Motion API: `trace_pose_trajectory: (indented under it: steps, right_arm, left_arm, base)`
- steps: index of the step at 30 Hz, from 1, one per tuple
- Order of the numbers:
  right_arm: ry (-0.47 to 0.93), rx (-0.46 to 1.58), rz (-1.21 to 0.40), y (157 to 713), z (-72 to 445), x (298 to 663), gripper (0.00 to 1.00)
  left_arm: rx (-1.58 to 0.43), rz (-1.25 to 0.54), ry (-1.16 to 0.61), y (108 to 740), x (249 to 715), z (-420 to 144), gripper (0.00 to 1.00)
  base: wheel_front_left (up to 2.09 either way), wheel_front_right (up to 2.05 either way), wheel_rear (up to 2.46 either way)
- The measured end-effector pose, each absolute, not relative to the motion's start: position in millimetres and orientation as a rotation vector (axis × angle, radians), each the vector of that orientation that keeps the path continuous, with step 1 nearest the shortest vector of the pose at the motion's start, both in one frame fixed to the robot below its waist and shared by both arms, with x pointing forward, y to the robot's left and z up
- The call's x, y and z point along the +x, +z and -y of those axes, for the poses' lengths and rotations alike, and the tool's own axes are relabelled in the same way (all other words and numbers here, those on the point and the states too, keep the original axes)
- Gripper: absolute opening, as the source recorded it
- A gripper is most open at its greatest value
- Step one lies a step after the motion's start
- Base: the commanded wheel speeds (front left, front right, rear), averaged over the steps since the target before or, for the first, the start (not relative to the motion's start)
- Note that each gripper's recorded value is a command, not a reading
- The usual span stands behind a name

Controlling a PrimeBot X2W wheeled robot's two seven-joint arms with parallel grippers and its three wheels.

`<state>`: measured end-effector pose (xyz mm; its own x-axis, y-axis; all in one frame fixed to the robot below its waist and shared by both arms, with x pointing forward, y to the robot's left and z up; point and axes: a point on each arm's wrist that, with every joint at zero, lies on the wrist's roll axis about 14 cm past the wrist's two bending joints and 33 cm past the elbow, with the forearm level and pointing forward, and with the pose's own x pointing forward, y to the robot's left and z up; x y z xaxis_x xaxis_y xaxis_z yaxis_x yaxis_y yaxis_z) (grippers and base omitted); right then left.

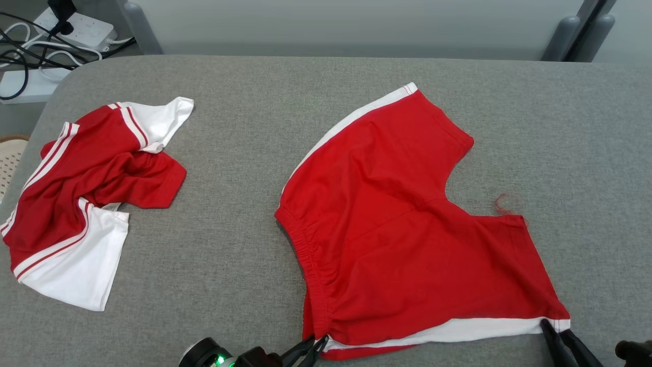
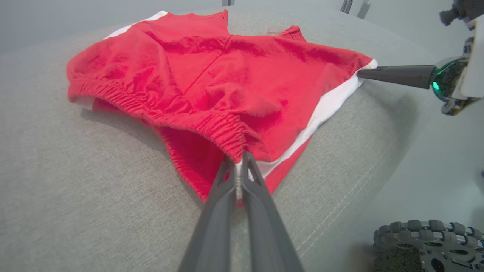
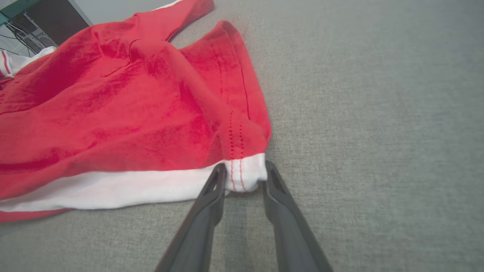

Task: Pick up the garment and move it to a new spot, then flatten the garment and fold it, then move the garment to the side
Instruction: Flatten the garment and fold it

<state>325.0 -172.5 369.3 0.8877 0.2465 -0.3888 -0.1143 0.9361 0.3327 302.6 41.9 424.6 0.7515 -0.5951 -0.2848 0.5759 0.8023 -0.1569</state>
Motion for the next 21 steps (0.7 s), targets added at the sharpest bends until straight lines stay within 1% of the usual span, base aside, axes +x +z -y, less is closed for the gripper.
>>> trace_pose_trajectory:
  steps: [7, 12, 21]
  right_arm:
    - [0.184, 0.292, -0.42, 375, 181, 330, 0.0]
    - [0.18, 0.278, -0.361, 392, 187, 334, 0.0]
    - [0.137, 0.239, -0.392, 392, 214, 303, 0.0]
  left_arm:
    - [-0.06, -0.344, -0.668, 423, 303, -36, 0.0]
    - [-0.055, -0.348, -0.7, 426, 303, -30, 0.0]
    - [-0.072, -0.386, -0.785, 445, 291, -15, 0.0]
  base:
    - [0.0, 0.0, 0.0]
    - [0.0, 0.0, 0.0]
    - [0.0, 0.0, 0.0]
